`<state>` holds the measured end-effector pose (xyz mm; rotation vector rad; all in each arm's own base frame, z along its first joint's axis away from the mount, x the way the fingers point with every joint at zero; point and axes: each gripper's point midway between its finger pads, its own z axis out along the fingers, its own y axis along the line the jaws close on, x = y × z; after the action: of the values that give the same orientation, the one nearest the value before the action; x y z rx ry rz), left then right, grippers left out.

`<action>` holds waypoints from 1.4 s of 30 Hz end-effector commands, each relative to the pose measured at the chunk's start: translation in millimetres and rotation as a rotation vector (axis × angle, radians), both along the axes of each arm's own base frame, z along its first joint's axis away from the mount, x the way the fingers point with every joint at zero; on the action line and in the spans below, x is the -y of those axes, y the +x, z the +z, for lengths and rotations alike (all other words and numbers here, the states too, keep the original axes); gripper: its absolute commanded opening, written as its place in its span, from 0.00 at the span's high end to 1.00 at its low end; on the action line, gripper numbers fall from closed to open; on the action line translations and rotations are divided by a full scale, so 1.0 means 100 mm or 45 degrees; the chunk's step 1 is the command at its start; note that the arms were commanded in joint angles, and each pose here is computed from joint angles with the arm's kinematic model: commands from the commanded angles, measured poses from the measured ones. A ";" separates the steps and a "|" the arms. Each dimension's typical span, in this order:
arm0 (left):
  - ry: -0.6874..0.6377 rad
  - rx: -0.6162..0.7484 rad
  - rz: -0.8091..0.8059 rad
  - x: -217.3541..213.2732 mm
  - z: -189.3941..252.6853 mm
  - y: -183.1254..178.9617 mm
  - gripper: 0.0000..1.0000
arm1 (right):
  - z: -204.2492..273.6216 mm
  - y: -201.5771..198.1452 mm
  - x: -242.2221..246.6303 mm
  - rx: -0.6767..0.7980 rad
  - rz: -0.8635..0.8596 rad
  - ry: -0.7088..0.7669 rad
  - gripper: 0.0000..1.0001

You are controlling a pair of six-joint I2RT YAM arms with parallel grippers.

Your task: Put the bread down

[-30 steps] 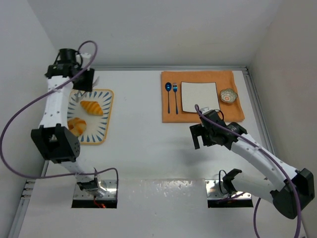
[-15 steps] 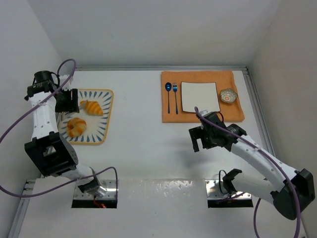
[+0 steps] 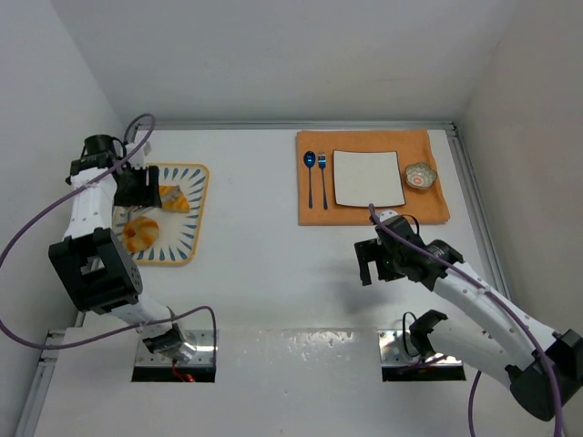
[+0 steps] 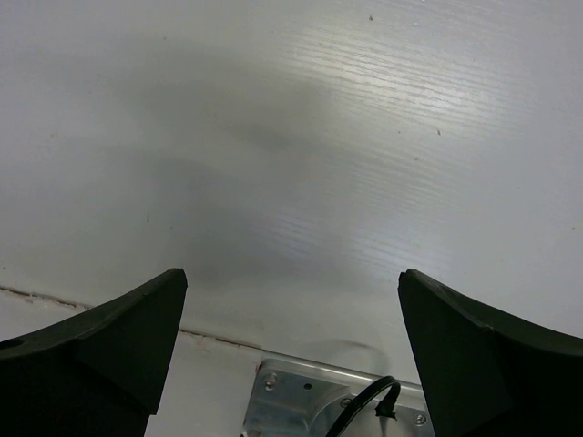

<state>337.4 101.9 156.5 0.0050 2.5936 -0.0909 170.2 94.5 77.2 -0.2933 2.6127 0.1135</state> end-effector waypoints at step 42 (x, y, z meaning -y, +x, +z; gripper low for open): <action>-0.049 0.447 -0.970 3.70 0.84 1.41 1.00 | -0.03 -0.15 0.63 -0.045 -0.384 -0.161 0.00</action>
<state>481.9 -216.6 247.3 0.8188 2.1653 -0.3463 168.7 39.2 82.1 0.0346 2.6423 -0.1242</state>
